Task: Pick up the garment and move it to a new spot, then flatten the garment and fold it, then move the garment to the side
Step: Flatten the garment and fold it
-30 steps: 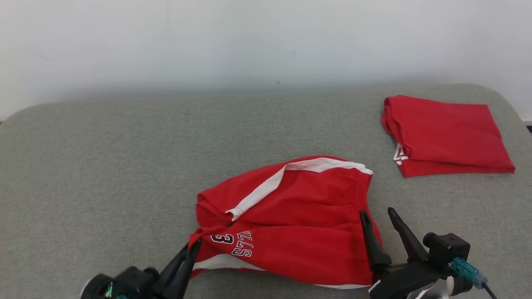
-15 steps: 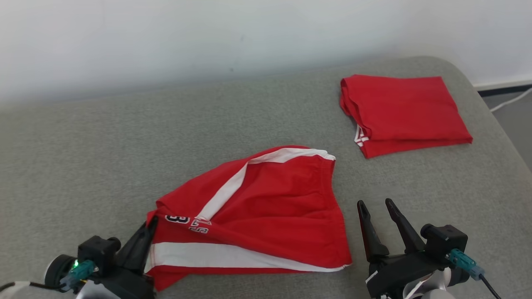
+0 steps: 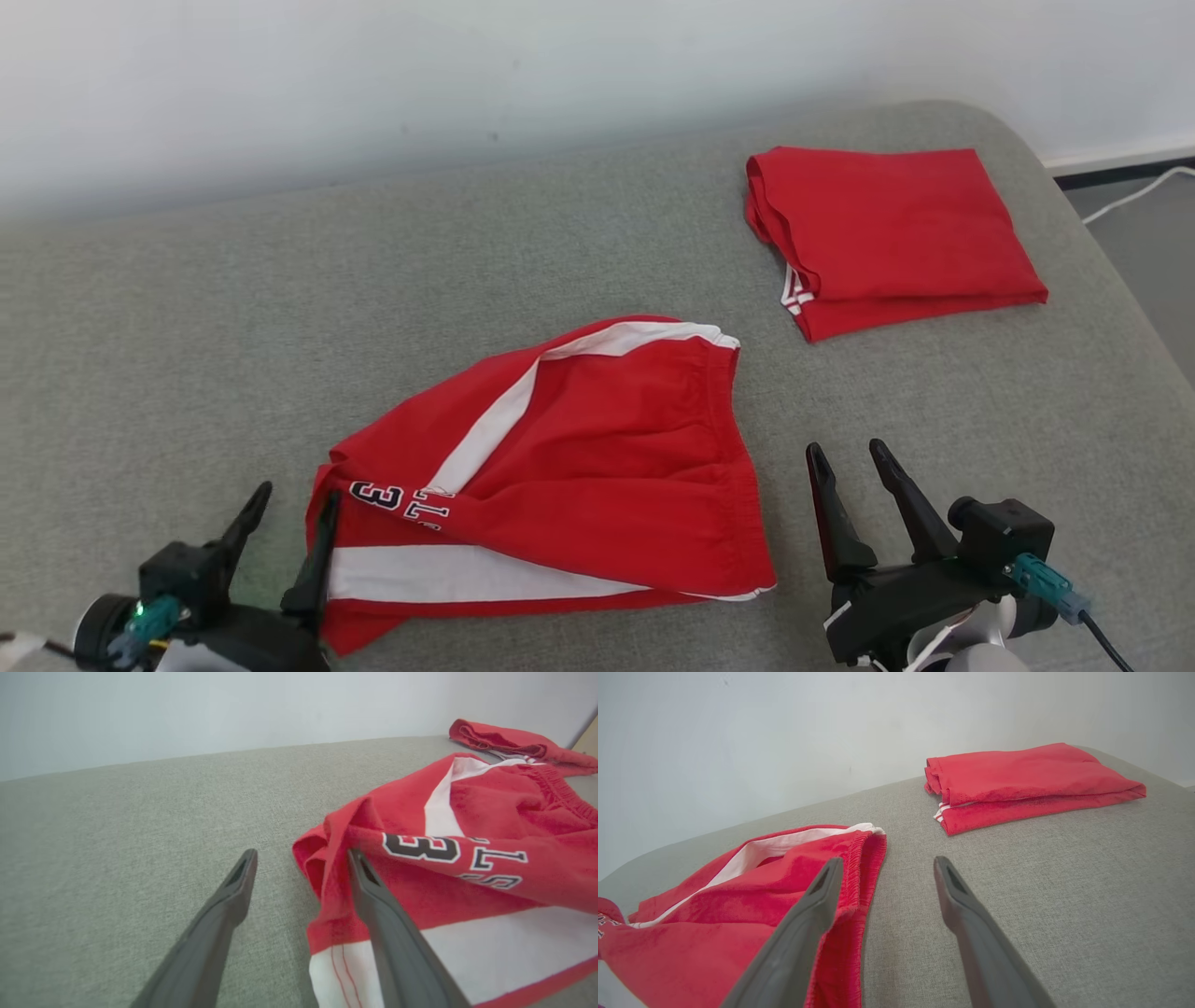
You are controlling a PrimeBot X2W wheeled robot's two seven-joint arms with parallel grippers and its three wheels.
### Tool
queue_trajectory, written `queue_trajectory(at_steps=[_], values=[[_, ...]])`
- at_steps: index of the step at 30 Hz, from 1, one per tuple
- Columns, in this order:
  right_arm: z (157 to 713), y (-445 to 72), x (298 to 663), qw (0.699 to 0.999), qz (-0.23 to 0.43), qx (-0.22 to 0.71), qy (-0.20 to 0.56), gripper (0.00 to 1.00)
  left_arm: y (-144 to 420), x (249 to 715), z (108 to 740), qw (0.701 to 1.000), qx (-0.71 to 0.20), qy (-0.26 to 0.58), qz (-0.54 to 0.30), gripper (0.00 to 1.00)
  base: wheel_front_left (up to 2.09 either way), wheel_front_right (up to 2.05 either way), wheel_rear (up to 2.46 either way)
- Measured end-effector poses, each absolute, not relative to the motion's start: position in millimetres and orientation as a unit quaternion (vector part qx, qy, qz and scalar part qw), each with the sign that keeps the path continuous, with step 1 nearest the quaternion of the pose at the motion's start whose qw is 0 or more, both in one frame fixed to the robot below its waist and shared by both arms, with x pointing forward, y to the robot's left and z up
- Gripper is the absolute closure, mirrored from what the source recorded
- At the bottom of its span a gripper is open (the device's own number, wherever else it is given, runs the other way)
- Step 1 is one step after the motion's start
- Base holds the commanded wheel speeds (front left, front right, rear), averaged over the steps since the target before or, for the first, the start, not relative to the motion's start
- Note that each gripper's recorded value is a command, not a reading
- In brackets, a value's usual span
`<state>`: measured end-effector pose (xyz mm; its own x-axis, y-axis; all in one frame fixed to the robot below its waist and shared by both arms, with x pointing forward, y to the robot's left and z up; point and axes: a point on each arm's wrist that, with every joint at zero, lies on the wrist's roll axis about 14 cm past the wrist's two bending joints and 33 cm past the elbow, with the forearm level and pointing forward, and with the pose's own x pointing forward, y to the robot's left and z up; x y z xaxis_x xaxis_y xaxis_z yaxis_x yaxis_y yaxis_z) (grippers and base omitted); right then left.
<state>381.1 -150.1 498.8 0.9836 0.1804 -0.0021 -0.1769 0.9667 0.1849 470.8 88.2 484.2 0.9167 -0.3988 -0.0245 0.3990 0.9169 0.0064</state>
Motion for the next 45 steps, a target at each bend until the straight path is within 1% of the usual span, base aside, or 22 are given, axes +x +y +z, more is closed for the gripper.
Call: queue_trajectory(at_steps=[4,11,17,21,27,33,36,37,38,39,45], values=[[504,-145,381,0.991,0.099,0.092,0.002,0.0,106,459,497,0.986,-0.014,-0.013,-0.165,0.0,0.0,0.0,0.0],[506,-143,379,0.99,0.109,0.084,0.002,0.0,138,418,523,0.992,-0.043,-0.062,-0.096,0.0,0.0,0.0,0.0],[493,-139,367,0.989,0.13,0.068,0.036,0.0,163,390,545,0.993,-0.049,-0.096,-0.04,0.0,0.0,0.0,0.0],[489,-125,357,0.982,0.158,0.078,0.063,0.0,179,379,556,0.992,-0.05,-0.115,-0.007,0.0,0.0,0.0,0.0],[475,-106,343,0.97,0.196,0.086,0.114,0.0,187,370,557,0.991,-0.056,-0.117,0.01,0.0,0.0,0.0,0.0],[457,-96,346,0.961,0.214,0.073,0.156,0.0,189,365,557,0.991,-0.057,-0.118,0.016,0.0,0.0,0.0,0.0],[450,-89,353,0.958,0.223,0.068,0.165,0.0,192,361,556,0.991,-0.058,-0.118,0.021,0.0,0.0,0.0,0.0],[447,-89,355,0.958,0.224,0.066,0.169,0.04,193,360,556,0.991,-0.058,-0.118,0.024,0.0,0.0,0.0,0.0],[444,-88,356,0.956,0.226,0.065,0.173,0.62,195,359,556,0.991,-0.059,-0.118,0.026,0.0,0.0,0.0,0.0],[442,-86,357,0.956,0.227,0.064,0.174,1.0,196,358,556,0.991,-0.059,-0.117,0.028,0.0,0.0,0.0,0.0],[460,-81,381,0.962,0.234,0.058,0.131,1.0,200,355,553,0.991,-0.059,-0.114,0.036,0.0,0.0,0.0,0.0]])
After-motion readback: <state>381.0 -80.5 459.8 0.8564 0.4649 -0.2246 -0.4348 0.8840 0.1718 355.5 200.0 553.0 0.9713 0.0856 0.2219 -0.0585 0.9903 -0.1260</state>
